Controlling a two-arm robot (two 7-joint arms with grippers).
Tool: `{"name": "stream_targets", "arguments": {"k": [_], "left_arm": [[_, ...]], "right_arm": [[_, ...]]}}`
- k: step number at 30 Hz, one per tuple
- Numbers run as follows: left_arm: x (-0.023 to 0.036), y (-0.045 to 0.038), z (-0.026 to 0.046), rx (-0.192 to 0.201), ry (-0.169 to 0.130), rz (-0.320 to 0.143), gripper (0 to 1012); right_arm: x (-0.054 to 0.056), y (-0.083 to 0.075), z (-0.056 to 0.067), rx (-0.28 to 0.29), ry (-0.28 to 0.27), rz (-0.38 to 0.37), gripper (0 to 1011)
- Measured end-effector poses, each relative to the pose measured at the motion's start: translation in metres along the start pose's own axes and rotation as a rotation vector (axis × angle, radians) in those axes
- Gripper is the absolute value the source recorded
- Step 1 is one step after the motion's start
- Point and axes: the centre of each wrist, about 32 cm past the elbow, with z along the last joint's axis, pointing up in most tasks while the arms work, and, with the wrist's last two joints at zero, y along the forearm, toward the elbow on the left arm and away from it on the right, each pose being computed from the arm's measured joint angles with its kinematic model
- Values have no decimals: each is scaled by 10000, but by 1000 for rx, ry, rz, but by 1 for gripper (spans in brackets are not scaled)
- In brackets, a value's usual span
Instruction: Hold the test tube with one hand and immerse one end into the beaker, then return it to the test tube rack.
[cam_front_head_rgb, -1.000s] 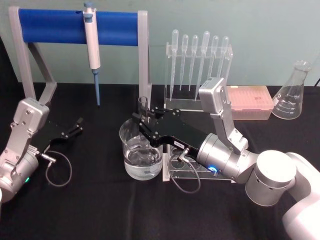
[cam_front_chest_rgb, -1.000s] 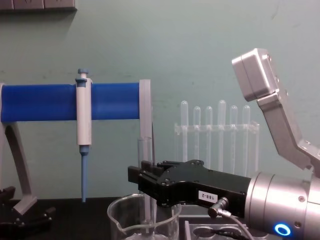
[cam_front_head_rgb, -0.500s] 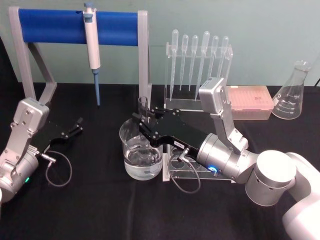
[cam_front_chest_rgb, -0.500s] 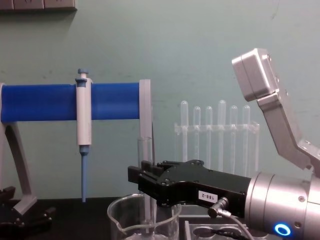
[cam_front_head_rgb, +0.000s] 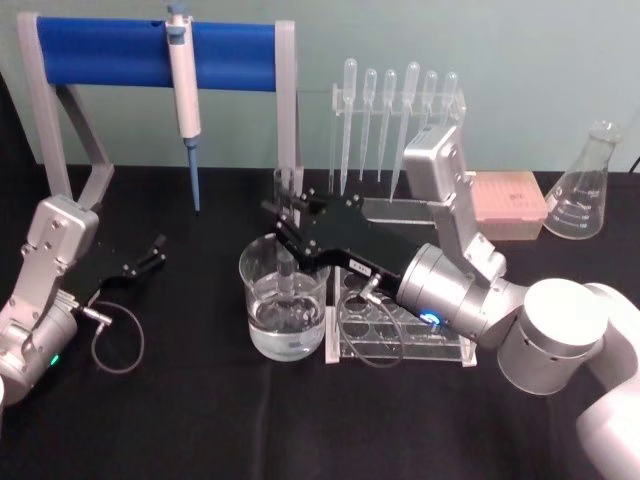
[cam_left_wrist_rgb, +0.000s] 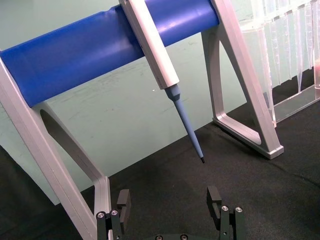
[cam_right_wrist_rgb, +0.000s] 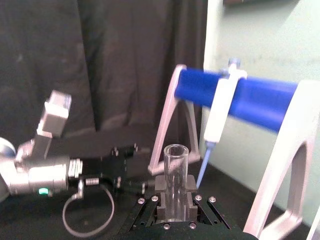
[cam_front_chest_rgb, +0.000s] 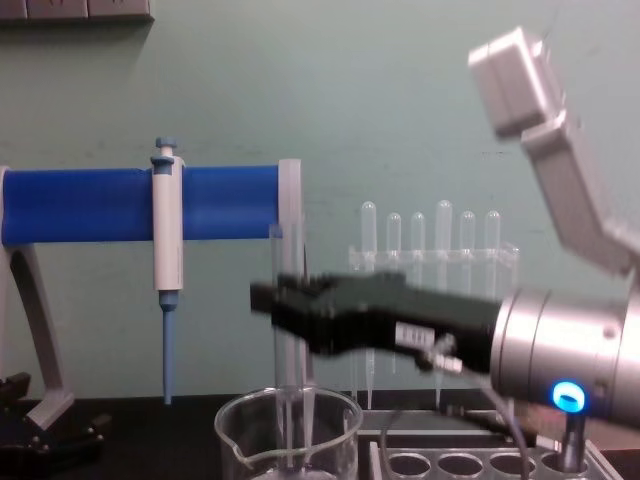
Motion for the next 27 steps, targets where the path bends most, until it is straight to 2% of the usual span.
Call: {"name": "stream_targets", "arguments": {"k": [3, 4, 6, 7, 9, 10, 13, 16, 22, 23, 24, 27], "left_arm": [[0, 0, 0, 0, 0, 0, 1000], [0, 0, 0, 0, 0, 0, 1000], [0, 0, 0, 0, 0, 0, 1000], [0, 0, 0, 0, 0, 0, 1000], [0, 0, 0, 0, 0, 0, 1000], [0, 0, 0, 0, 0, 0, 1000], [0, 0, 0, 0, 0, 0, 1000], [0, 0, 0, 0, 0, 0, 1000], [0, 0, 0, 0, 0, 0, 1000], [0, 0, 0, 0, 0, 0, 1000], [0, 0, 0, 0, 0, 0, 1000], [0, 0, 0, 0, 0, 0, 1000]], "right_arm": [[8, 2, 135, 21, -7, 2, 224], [16, -1, 237, 37, -14, 3, 224], [21, -6, 344, 55, -21, 3, 224], [26, -15, 447, 74, -27, 4, 224], [32, -30, 537, 89, -30, 3, 224], [41, -57, 636, 103, -34, 0, 224], [54, -134, 804, 117, -39, -12, 224], [61, -264, 922, 113, -42, -31, 224], [58, -590, 1029, 64, -62, -87, 224], [58, -590, 1029, 64, -62, -87, 224], [56, -676, 1019, 47, -71, -105, 224], [47, -804, 933, 8, -69, -132, 224]]}}
